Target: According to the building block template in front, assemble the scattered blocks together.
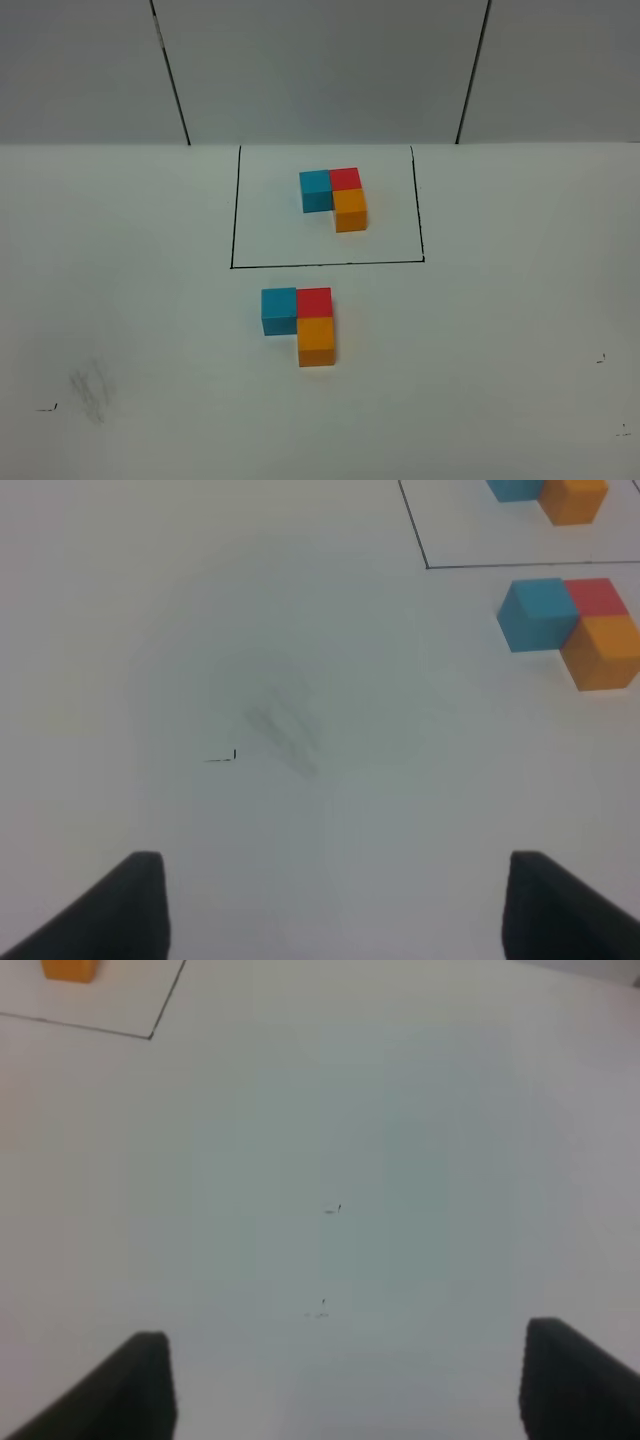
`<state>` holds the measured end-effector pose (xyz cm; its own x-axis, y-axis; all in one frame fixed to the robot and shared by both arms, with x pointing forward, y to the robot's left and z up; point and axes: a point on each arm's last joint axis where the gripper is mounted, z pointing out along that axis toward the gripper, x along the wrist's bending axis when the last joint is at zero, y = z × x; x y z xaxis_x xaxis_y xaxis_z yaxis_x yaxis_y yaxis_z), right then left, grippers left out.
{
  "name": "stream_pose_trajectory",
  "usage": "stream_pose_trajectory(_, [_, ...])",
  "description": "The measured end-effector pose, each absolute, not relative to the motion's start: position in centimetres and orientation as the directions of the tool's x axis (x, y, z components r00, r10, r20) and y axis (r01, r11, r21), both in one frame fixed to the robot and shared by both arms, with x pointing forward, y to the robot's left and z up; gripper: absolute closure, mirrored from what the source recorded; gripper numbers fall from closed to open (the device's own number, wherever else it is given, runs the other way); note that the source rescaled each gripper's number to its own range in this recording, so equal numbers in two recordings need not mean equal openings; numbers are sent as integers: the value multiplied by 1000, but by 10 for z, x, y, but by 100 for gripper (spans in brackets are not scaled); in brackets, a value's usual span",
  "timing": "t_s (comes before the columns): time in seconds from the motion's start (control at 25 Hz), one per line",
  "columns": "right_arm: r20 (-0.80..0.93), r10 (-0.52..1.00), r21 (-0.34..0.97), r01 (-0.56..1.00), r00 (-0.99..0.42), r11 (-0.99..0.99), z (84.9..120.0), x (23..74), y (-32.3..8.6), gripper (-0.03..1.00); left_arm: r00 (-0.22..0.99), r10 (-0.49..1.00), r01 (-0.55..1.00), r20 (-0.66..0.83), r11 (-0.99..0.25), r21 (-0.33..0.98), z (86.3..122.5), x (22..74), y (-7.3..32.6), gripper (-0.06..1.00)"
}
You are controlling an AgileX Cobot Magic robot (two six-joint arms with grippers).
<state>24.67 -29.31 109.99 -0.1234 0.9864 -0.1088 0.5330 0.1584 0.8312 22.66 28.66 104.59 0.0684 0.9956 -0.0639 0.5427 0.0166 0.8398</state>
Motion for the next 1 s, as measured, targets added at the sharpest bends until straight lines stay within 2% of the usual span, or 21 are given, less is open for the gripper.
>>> stream_pose_trajectory(0.28, [-94, 994, 830, 548, -54, 108, 1083, 249, -293, 49, 68, 996, 543, -64, 17, 840, 1046, 227, 287, -6])
stream_pose_trajectory(0.6, [-66, 996, 916, 391, -62, 85, 1085, 232, -286, 49, 68, 996, 543, -64, 17, 840, 1046, 227, 287, -6])
stream_pose_trajectory(0.84, [-33, 997, 862, 503, -66, 62, 1054, 242, -286, 49, 68, 996, 543, -64, 17, 840, 1046, 227, 287, -6])
stream_pose_trajectory(1.0, [-28, 997, 861, 504, -69, 59, 1053, 242, -285, 49, 68, 996, 543, -64, 17, 840, 1046, 227, 287, -6])
